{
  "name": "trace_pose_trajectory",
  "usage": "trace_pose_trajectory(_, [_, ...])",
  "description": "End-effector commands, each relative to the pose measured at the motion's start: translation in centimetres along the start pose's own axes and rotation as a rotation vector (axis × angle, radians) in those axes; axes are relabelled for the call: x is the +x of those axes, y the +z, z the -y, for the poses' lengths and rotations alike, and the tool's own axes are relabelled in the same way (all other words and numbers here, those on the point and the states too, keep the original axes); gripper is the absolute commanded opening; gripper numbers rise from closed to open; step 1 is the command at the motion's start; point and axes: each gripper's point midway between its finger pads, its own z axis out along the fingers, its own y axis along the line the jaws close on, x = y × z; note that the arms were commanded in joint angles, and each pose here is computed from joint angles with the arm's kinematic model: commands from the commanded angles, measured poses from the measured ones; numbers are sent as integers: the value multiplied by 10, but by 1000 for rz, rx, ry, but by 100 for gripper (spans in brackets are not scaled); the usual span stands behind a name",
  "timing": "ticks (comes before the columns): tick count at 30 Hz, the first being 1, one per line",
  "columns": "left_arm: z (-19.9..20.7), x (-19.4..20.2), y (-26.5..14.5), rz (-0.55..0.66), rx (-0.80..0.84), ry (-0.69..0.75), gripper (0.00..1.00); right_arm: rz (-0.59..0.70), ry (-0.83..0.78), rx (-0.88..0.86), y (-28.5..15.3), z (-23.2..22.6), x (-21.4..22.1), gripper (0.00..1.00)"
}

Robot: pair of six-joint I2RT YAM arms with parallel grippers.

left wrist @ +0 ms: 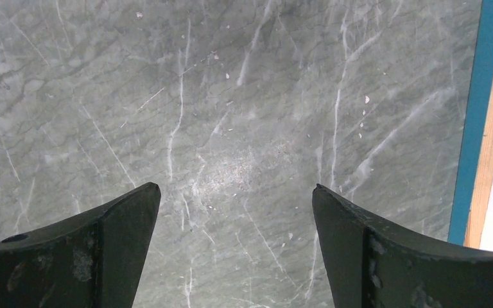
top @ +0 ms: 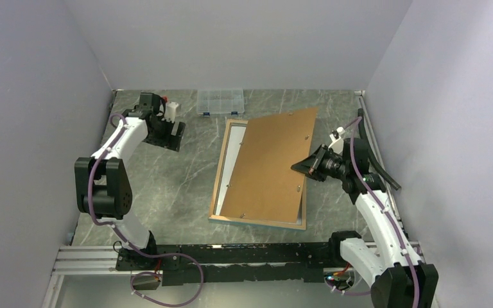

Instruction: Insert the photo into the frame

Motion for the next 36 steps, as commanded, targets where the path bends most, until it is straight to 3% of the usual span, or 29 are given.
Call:
trace_pose_trajectory(1, [13,6,8,-22,50,20,95,-24,-105,-146,-11,-41,-8,0])
trace_pose_trajectory(24, [67,25,50,-103,80,140,95,-124,-49,-229,24,-32,-14,0])
trace_pose_trajectory(36, [73,19,44,-86,78,155,95,-134,-53,-261,22,-30,-12,0])
